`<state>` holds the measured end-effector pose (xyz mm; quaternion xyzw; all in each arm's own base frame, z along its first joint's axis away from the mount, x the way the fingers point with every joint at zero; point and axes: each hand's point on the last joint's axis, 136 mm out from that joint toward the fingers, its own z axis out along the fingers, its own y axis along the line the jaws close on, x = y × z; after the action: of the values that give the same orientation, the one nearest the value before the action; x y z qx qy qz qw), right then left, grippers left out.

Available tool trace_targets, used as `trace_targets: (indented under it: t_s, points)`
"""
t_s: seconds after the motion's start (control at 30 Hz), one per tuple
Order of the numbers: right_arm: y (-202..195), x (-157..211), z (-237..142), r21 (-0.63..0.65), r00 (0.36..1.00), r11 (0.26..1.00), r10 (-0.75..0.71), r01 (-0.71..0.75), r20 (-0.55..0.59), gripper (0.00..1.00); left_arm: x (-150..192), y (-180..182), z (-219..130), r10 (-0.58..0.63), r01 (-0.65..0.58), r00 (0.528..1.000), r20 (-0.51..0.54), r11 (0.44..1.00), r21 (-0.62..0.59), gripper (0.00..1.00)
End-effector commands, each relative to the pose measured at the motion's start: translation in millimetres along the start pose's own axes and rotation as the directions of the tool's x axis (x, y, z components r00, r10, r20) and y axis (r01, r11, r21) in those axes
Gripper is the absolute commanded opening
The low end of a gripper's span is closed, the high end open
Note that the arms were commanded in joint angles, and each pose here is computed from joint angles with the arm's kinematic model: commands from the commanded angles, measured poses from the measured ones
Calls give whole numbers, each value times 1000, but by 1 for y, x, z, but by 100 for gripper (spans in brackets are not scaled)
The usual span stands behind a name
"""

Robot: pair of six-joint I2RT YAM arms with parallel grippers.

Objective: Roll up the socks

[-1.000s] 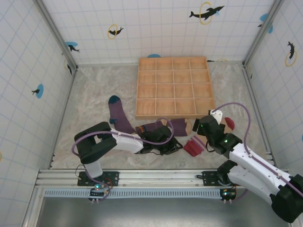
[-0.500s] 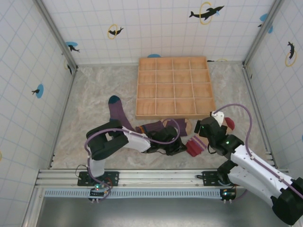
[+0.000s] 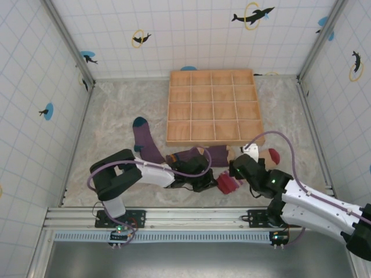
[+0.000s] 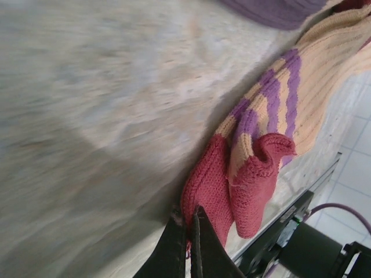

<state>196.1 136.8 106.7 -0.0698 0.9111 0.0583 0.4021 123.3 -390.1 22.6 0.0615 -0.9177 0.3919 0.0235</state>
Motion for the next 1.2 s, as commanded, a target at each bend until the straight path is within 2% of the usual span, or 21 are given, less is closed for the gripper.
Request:
trace_targets:
  t_s: [0.0, 0.17, 0.33, 0.47, 0.73, 0.9, 1.17]
  points:
    - [11, 5, -6, -45, 999, 999, -15, 17, 47, 88, 4, 20, -17, 4, -3, 1000, 14, 998, -56, 0]
    - [32, 21, -13, -73, 987, 988, -128, 135, 92, 88, 8, 30, -36, 4, -2, 1000, 19, 997, -73, 0]
    - [56, 40, -19, -73, 952, 953, -284, 294, 118, 88, 12, 14, -41, 42, -43, 999, -24, 997, -57, 0]
    - [70, 53, -25, -87, 913, 920, -362, 383, 189, 87, 15, 4, -41, 47, -48, 998, -47, 998, -30, 0]
    - [100, 76, -43, -211, 871, 859, -404, 466, 279, 74, 15, -2, -38, 29, -29, 997, -74, 1000, -5, 0]
    - [106, 86, -48, -177, 824, 826, -463, 535, 328, 64, 15, -3, -39, 11, -10, 996, -88, 1000, 9, 0]
    - [110, 98, -42, -101, 779, 796, -543, 596, 313, 59, 13, -2, -40, 6, -5, 995, -96, 1000, 8, 0]
